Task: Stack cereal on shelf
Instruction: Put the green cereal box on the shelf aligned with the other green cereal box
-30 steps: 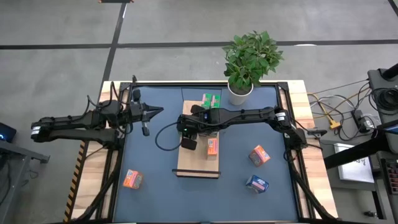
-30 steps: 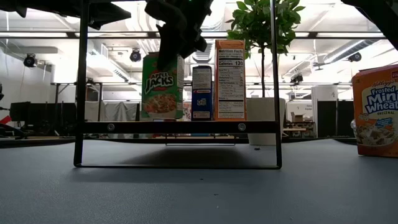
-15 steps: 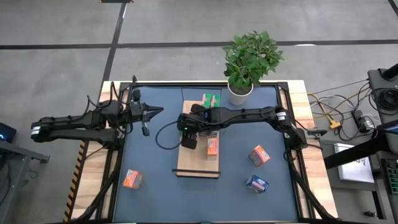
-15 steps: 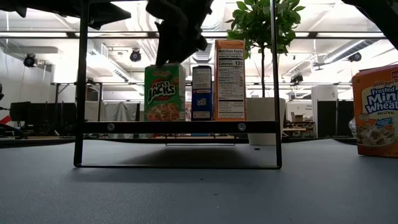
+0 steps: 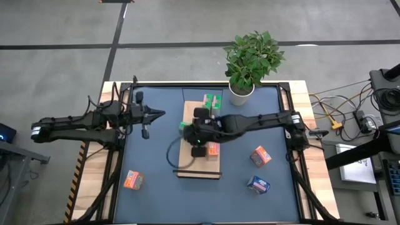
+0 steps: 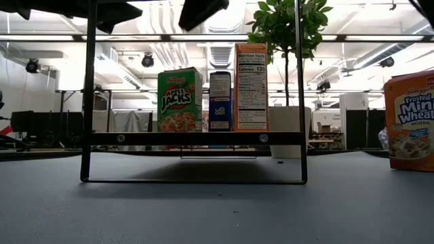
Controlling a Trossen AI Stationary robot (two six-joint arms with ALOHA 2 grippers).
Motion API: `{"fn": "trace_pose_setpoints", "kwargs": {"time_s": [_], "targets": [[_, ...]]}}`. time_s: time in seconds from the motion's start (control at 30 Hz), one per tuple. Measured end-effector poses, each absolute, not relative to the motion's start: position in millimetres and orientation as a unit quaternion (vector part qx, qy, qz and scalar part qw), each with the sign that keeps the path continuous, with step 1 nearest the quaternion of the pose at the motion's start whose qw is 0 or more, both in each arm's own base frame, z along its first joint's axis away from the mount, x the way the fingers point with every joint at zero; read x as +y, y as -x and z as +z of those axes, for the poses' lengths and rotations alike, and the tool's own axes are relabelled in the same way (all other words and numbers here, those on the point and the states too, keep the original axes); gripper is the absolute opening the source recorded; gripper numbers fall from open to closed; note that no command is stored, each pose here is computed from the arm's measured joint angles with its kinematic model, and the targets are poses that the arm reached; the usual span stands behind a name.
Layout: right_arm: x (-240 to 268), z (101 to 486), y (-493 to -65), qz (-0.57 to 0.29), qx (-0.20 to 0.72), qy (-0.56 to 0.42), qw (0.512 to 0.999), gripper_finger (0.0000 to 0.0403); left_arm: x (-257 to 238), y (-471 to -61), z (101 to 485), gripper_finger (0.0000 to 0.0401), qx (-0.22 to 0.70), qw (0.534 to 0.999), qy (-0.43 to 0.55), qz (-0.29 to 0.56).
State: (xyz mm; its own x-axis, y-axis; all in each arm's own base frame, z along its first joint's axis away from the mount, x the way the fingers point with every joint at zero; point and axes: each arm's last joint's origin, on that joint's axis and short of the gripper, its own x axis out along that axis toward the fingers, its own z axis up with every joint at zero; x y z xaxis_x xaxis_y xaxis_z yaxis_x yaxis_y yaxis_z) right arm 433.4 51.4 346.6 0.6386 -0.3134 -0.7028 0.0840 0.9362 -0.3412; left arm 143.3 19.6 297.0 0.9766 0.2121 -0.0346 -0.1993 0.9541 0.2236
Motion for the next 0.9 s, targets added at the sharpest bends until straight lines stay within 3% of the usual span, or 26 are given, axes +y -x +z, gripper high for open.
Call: {"fn": "trace_pose_setpoints", "kwargs": {"time_s": [0.2, 0.47, 0.9], "targets": [[80, 350, -412, -0.084, 0.396, 0.158, 0.901, 0.0121, 17, -146, 297, 0.0000, 0.024, 0.991, -0.100, 0.084], [103, 325, -387, -0.047, 0.340, 0.176, 0.922, 0.0070, 12, -154, 295, 0.0000, 0.027, 0.994, -0.080, 0.062], [90, 293, -330, -0.030, 0.188, 0.197, 0.962, 0.0053, -9, -173, 284, 0.0000, 0.050, 0.998, -0.040, -0.002]]}}
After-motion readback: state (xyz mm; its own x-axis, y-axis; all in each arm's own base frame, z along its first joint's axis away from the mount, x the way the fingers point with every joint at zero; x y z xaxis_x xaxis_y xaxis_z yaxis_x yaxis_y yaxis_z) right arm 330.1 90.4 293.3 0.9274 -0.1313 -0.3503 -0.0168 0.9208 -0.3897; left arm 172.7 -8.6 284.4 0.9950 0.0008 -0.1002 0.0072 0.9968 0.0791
